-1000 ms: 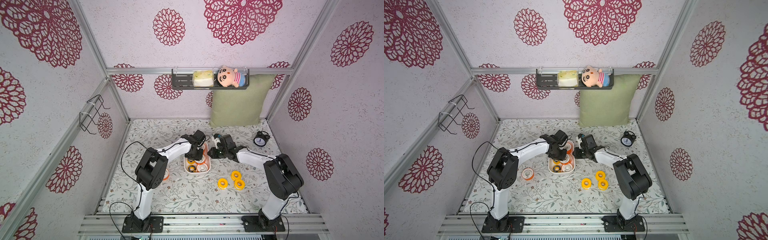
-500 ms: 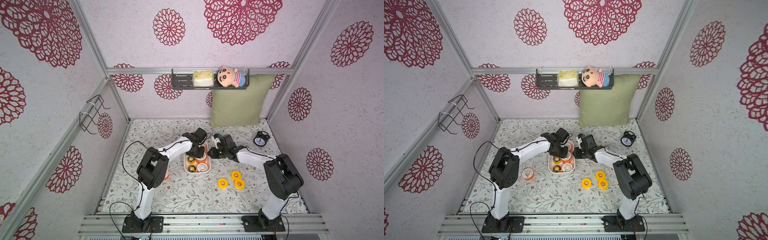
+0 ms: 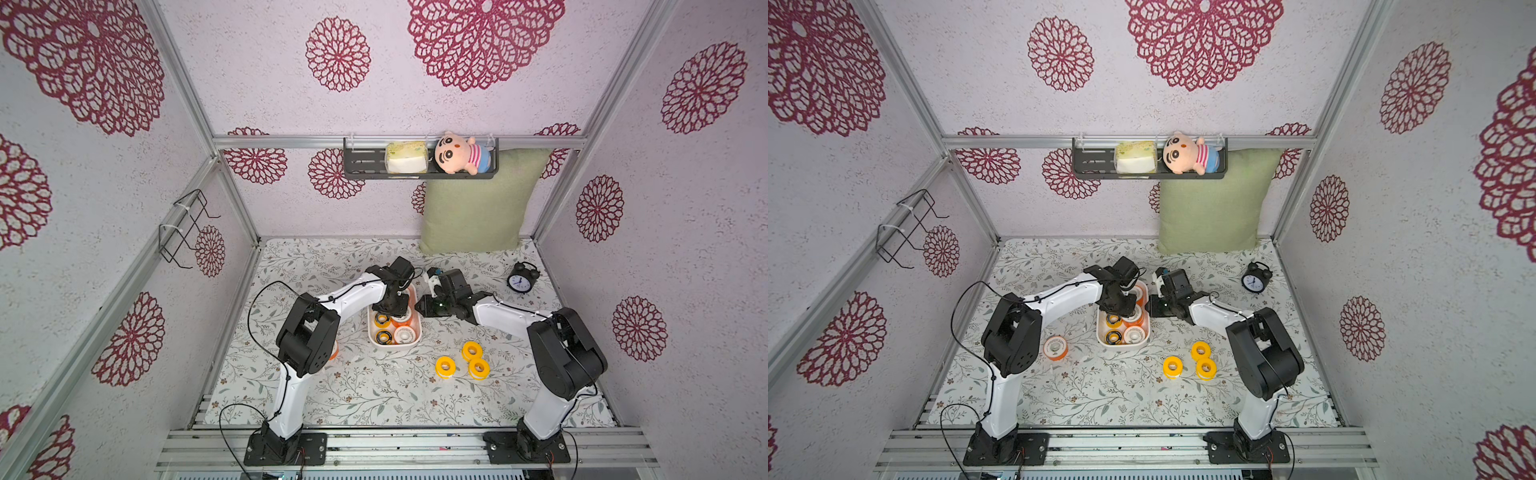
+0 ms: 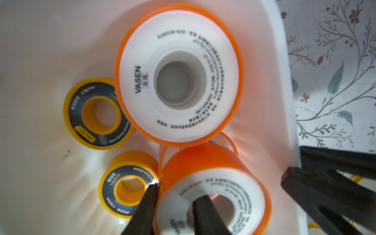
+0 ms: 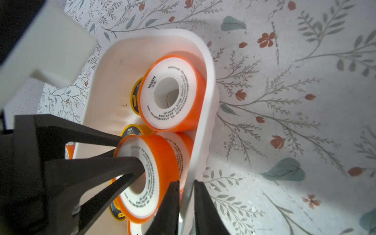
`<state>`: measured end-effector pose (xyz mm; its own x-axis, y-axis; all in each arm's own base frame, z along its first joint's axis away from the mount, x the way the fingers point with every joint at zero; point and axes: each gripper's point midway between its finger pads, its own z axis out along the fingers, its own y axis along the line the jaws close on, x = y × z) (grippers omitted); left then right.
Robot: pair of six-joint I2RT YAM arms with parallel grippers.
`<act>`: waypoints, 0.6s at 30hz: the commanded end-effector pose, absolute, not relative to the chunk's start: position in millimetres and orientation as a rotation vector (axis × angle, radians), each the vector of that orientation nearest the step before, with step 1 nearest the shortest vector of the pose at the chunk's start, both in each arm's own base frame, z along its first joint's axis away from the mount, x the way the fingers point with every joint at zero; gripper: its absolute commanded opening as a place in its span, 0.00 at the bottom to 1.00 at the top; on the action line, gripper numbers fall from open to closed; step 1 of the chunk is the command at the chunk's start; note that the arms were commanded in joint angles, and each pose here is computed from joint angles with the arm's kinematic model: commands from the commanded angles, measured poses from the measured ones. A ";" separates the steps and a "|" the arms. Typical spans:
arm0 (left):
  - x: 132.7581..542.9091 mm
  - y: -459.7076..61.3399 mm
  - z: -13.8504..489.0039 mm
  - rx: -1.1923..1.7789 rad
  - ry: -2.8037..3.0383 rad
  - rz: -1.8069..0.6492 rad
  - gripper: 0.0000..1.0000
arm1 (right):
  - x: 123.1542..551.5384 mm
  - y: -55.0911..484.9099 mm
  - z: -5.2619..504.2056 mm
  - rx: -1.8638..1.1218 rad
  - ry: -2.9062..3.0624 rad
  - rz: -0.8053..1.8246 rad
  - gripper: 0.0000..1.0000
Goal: Put the sealing tape into the storage box
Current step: Place the sealing tape in the storage box.
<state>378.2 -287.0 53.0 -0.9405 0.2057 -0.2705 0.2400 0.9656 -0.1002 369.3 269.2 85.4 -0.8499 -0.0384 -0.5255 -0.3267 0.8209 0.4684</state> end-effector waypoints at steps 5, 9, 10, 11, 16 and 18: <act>383.2 -293.9 54.6 0.351 2.840 -0.185 0.31 | 368.3 269.5 91.6 -0.288 2.493 0.774 0.20; 384.6 -295.3 53.0 0.350 2.841 -0.186 0.34 | 368.2 269.5 92.8 -0.290 2.491 0.772 0.20; 385.2 -295.7 53.5 0.351 2.840 -0.186 0.35 | 368.2 269.2 92.7 -0.291 2.490 0.772 0.20; 385.9 -295.4 53.5 0.350 2.839 -0.184 0.35 | 368.2 269.3 92.7 -0.292 2.490 0.773 0.20; 387.5 -295.4 55.6 0.345 2.833 -0.177 0.38 | 367.5 269.0 93.0 -0.293 2.491 0.772 0.20; 388.0 -294.3 56.3 0.341 2.832 -0.166 0.38 | 367.2 268.9 93.4 -0.294 2.491 0.771 0.21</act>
